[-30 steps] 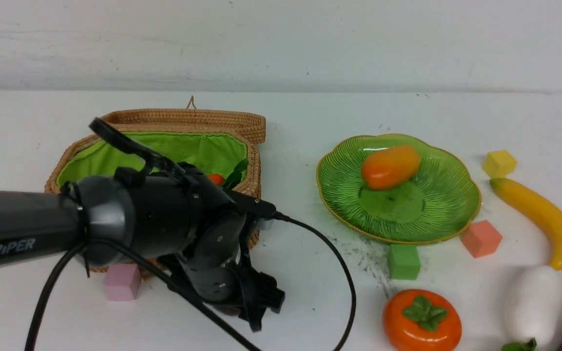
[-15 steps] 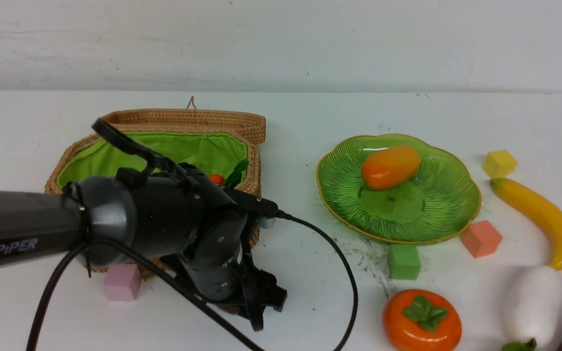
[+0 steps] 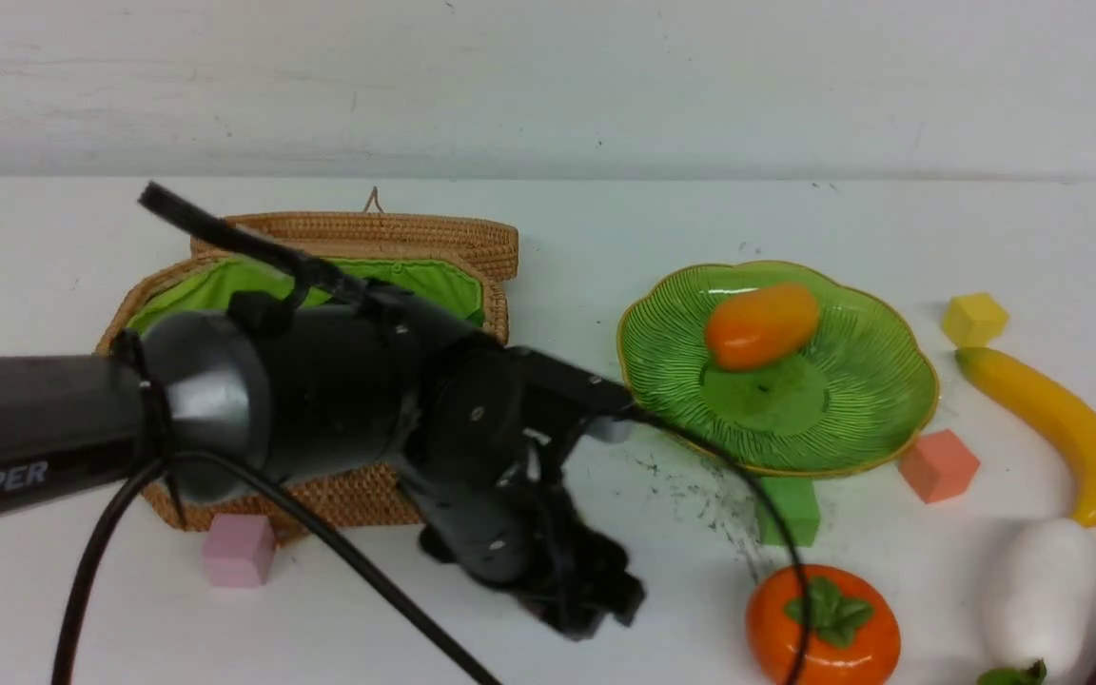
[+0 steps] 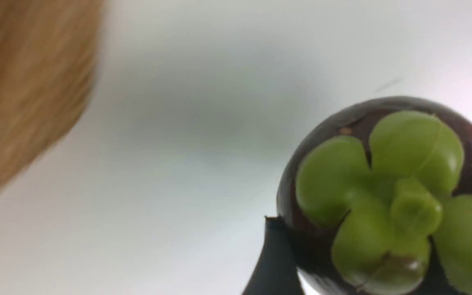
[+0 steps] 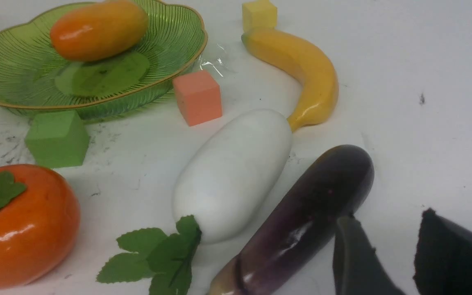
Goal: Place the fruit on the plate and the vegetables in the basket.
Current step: Grab a mangosteen with your left arm and put it on the plate on the right
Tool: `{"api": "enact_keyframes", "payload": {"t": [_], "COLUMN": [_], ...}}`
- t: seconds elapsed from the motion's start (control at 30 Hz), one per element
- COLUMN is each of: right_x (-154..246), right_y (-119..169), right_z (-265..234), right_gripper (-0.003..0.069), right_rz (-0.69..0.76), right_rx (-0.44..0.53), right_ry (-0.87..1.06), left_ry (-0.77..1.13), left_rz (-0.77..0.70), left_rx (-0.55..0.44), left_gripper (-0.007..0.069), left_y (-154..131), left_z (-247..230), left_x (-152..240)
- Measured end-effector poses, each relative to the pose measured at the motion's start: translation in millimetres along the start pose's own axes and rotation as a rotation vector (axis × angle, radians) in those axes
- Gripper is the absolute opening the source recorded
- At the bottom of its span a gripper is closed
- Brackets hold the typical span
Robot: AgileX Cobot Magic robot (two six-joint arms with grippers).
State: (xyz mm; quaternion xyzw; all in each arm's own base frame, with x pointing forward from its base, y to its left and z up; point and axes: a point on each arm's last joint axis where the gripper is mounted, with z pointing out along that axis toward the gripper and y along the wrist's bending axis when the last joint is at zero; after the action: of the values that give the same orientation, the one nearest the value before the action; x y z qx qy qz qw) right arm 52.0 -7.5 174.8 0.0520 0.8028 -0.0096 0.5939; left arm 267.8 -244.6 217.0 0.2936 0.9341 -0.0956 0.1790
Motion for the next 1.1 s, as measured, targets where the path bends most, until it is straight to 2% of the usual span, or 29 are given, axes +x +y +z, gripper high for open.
{"api": "enact_keyframes", "payload": {"t": [0.1,0.17,0.3,0.43,0.57,0.77,0.9,1.1], "right_x": [0,0,0,0,0,0,0,0], "right_y": [0,0,0,0,0,0,0,0], "right_z": [0,0,0,0,0,0,0,0], "right_gripper": [0.0245,0.0245,0.0245,0.0245,0.0245,0.0245,0.0245,0.0245], "right_rz": [0.000,0.000,0.000,0.000,0.000,0.000,0.000,0.000], "right_rx": [0.000,0.000,0.000,0.000,0.000,0.000,0.000,0.000], "right_ry": [0.000,0.000,0.000,0.000,0.000,0.000,0.000,0.000], "left_ry": [-0.132,-0.179,-0.315,-0.334,-0.298,-0.260,-0.261,-0.248], "left_rz": [0.035,0.034,-0.017,-0.027,-0.037,-0.149,-0.212,-0.224], "left_rx": [0.039,0.047,0.061,0.060,0.052,-0.024,-0.059,-0.067], "left_gripper": [0.0545,0.0545,0.0545,0.0545,0.0545,0.0545,0.0545,0.0558], "left_y": [-17,-20,-19,-19,-22,-15,-10,-9], "left_z": [-13,-17,-16,-2,32,66,68,68], "left_x": [-25,-35,-82,-113,-145,-155,-155,-154]}}
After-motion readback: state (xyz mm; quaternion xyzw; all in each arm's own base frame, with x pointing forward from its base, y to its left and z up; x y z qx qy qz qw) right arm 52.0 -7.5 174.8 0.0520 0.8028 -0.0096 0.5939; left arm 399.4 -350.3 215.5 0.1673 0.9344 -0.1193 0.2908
